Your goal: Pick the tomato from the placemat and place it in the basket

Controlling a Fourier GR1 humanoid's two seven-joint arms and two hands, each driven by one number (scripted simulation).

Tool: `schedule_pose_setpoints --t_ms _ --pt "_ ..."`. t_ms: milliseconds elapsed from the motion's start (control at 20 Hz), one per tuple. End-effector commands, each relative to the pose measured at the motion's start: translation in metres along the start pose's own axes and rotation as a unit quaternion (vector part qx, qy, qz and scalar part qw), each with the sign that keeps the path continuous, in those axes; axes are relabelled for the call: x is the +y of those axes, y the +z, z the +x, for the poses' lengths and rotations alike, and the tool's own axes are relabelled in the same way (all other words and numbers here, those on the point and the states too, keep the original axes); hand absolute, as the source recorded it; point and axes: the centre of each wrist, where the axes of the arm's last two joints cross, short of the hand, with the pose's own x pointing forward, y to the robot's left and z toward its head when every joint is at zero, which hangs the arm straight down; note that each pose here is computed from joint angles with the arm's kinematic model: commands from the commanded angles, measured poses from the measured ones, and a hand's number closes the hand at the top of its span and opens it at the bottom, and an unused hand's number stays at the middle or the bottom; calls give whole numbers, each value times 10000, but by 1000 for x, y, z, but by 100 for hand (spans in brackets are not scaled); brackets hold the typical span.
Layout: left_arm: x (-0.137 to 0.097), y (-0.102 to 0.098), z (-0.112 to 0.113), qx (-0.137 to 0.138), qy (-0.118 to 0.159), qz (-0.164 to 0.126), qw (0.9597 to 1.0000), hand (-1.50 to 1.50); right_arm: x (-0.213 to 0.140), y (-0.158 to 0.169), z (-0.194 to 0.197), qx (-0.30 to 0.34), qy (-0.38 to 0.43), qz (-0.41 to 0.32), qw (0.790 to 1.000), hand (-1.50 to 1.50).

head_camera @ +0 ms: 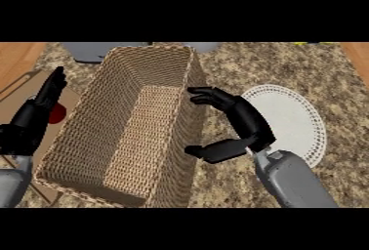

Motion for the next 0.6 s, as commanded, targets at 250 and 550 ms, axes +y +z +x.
schedule_pose_setpoints --t_ms 250,550 --pt "-15 -3 3 -129 108 -248 9996 0 -72 -33 109 1044 3892 384 9144 -150" --pt "-13 -7 11 -314 109 -332 9989 0 -90 -47 133 2169 4799 2205 8210 -150"
